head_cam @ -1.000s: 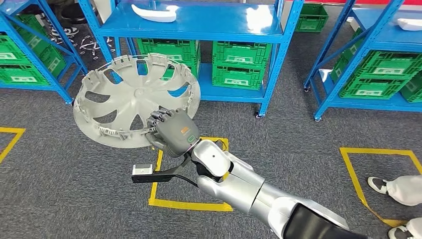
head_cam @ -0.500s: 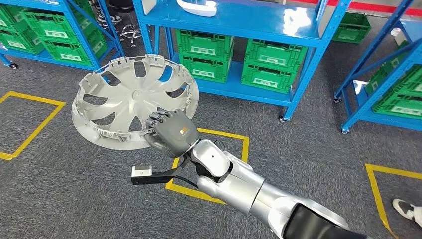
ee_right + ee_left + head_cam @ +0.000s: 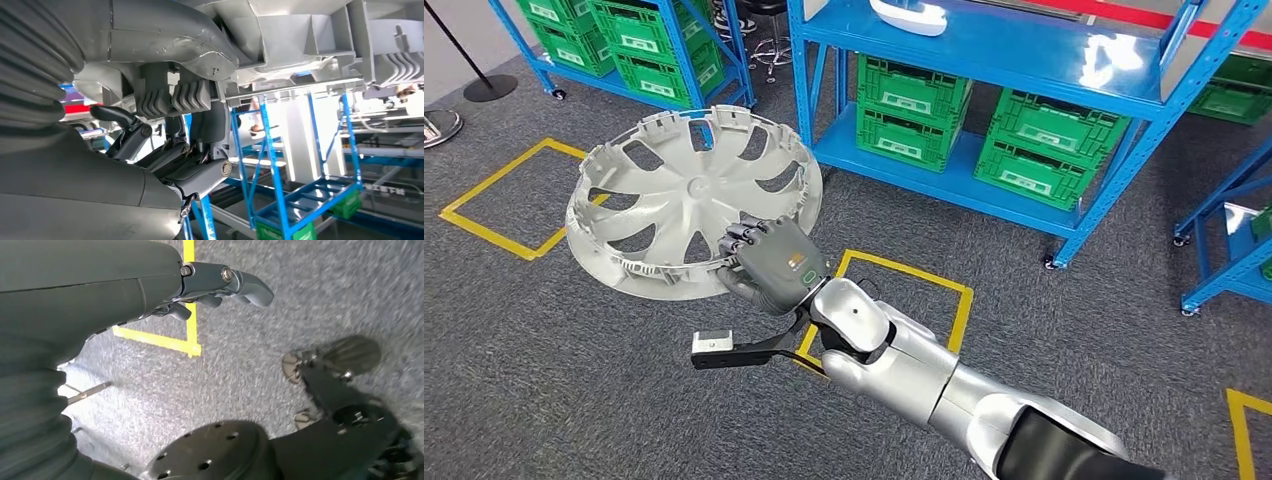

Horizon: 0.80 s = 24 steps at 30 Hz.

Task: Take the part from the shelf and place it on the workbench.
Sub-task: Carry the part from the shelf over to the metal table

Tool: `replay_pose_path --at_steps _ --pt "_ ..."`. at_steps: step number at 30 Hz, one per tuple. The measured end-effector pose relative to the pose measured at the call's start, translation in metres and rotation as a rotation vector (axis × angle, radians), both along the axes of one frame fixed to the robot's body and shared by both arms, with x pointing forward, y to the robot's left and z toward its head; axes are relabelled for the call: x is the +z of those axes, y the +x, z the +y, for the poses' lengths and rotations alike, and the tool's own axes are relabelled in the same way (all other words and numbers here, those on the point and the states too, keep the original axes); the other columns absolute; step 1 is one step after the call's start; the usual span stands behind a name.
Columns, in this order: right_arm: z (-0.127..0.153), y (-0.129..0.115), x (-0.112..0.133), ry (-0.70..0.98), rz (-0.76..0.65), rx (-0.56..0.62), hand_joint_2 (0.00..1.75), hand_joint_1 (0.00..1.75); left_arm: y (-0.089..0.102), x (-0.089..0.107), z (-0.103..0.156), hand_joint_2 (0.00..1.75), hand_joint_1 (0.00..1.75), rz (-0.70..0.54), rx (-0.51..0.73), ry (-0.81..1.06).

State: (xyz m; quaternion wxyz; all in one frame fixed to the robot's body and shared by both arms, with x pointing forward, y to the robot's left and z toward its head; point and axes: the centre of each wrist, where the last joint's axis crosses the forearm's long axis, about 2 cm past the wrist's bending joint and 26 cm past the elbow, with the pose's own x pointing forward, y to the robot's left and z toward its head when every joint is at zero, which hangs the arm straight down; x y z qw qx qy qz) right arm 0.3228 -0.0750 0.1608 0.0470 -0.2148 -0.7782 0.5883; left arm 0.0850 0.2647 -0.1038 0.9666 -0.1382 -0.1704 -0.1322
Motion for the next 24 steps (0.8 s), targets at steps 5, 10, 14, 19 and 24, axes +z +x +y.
replay_pose_path --at_steps 5,10,14,19,24 --pt "0.0026 -0.0004 0.0025 0.008 -0.001 0.000 1.75 1.75 -0.0021 -0.0004 -0.0001 1.75 0.00 0.004 0.003 -0.002" --pt "0.0021 0.0002 0.0028 0.009 0.003 0.004 1.75 1.75 -0.0034 -0.0007 0.0016 1.75 0.00 0.004 0.008 -0.001" --pt "0.0013 0.0020 0.0045 0.011 0.000 0.005 1.75 1.75 -0.0026 -0.0006 0.0010 1.75 0.00 0.001 0.008 -0.003" --pt "0.0000 0.0027 0.0045 0.012 -0.004 0.005 1.75 1.75 -0.0027 -0.0006 0.0021 1.75 0.00 0.003 0.008 0.000" --pt "-0.0022 0.0029 0.0026 0.006 -0.004 0.006 1.75 1.75 -0.0029 -0.0007 0.0018 1.75 0.00 0.003 0.008 0.000"
